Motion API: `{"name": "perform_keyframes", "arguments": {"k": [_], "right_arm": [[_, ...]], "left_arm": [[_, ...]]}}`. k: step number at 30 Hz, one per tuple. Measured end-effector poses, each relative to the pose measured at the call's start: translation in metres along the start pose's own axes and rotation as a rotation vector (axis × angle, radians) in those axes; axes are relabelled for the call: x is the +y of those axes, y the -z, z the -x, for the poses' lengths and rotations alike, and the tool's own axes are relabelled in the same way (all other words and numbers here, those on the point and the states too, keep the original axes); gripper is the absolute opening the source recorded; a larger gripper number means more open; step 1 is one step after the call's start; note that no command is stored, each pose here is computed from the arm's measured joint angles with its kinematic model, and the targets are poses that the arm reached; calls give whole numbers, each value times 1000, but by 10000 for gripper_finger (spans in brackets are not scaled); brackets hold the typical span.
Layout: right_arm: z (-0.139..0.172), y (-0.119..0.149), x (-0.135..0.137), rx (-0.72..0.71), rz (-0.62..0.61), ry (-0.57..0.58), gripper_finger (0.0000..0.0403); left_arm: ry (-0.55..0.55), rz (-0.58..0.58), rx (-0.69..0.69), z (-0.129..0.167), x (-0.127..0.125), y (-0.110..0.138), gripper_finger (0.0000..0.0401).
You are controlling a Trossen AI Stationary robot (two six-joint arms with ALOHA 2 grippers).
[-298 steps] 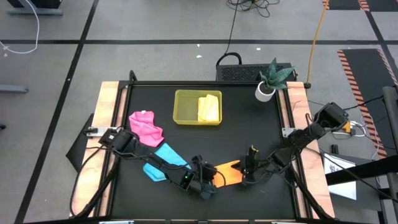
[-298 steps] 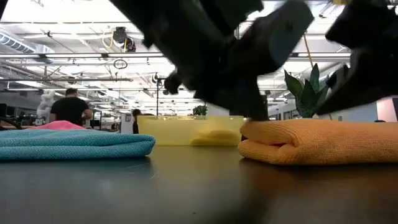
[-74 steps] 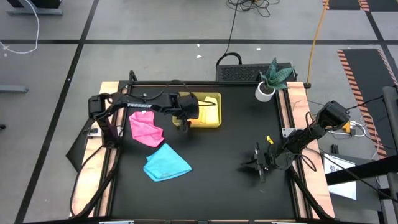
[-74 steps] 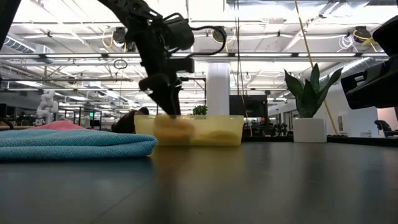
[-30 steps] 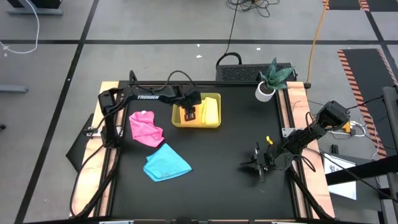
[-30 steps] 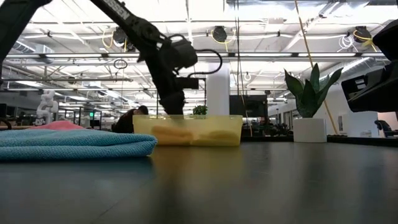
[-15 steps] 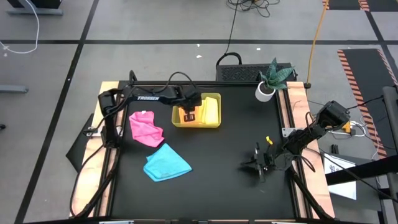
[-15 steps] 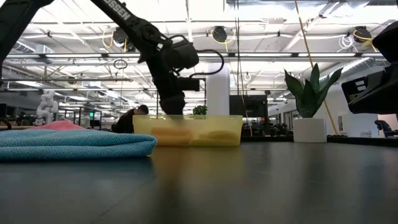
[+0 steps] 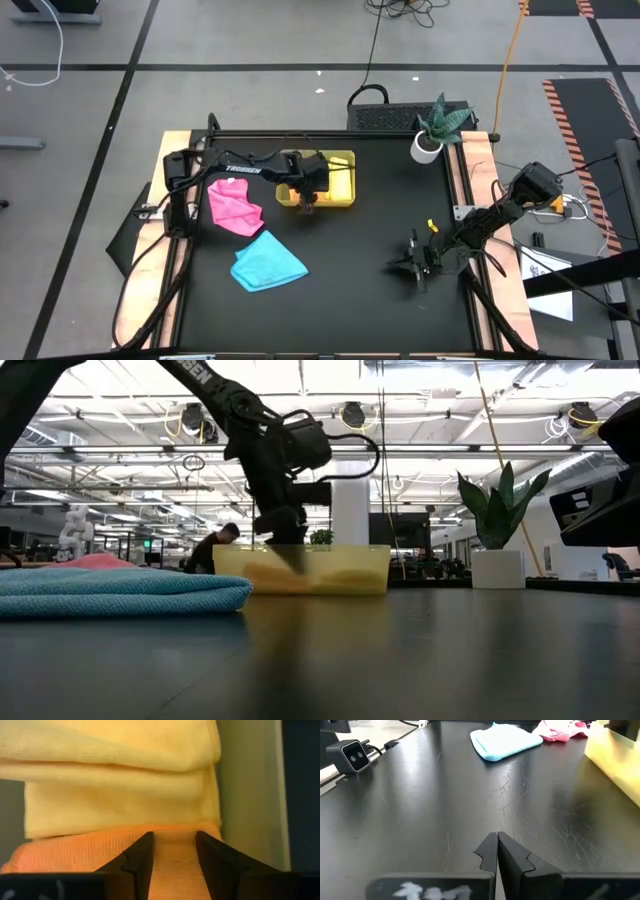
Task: Fold microfiber towels
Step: Put the orange folded microfiber cloth in the yellow bin
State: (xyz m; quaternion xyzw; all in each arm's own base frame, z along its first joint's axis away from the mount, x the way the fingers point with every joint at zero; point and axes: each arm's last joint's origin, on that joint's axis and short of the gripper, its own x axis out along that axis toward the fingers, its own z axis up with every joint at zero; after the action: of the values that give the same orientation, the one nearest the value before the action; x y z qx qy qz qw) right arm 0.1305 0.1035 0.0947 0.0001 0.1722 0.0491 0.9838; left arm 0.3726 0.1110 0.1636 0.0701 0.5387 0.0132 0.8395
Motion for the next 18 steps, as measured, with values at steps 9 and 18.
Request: {"name": "perform_keyframes", "arguments": {"k": [9, 18], "right_arm": [[0, 0, 0, 4, -12, 1, 4], [0, 1, 0, 9, -8, 2, 4]], "left_arm": [[-55, -81, -56, 7, -15, -20, 119], [-124, 111, 74, 29, 8, -19, 117]]}}
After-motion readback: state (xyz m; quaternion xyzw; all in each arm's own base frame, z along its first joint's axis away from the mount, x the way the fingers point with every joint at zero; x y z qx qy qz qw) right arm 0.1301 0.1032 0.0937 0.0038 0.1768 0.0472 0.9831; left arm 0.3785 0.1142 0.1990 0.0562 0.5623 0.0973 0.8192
